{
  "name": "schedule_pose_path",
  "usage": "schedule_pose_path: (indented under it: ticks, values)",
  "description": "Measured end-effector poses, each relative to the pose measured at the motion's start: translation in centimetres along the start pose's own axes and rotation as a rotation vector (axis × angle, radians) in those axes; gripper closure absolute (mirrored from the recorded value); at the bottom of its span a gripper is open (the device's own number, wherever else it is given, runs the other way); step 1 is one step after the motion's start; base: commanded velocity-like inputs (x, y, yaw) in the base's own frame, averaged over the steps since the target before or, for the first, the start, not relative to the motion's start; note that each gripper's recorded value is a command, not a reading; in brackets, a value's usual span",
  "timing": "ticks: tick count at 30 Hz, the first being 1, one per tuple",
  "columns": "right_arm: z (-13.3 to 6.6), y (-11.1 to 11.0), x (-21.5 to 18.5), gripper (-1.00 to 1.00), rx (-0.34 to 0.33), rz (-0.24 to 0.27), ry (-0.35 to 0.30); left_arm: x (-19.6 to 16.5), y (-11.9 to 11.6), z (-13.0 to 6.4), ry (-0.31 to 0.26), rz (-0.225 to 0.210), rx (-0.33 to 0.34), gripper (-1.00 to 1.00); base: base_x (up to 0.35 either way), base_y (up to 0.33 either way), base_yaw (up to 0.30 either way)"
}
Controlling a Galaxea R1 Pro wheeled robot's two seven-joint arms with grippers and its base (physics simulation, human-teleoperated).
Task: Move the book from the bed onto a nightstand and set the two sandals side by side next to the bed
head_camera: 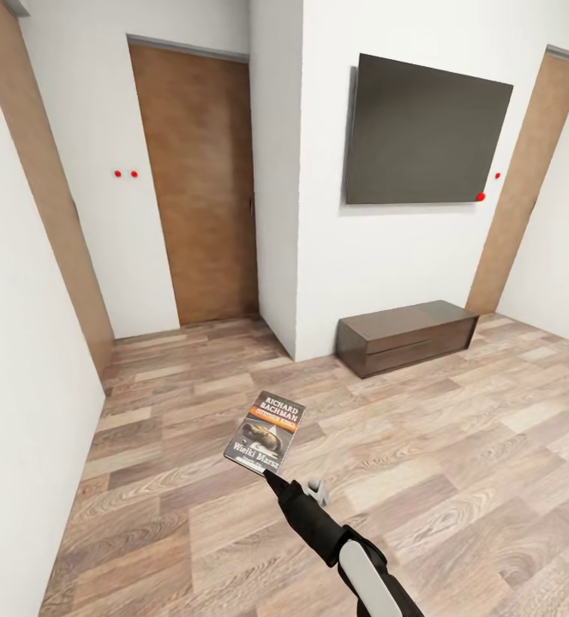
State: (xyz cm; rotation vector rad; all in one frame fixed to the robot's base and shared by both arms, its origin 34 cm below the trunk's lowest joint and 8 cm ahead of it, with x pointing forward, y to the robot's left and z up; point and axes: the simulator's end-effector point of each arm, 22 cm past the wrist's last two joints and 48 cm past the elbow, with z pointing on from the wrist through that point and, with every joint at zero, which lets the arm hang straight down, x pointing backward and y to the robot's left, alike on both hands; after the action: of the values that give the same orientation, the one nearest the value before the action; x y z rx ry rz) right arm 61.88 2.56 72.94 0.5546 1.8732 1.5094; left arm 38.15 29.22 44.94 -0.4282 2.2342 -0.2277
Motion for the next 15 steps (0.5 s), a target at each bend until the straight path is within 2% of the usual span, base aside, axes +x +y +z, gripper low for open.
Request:
schedule_pose_path:
  ticks: [15]
  values:
    - [-0.03,-0.05,-0.01,1.00,0.001,0.000,0.001,0.01,0.00,0.00,0.000,0.000,0.000,-1.00,0.167,0.000,-0.175]
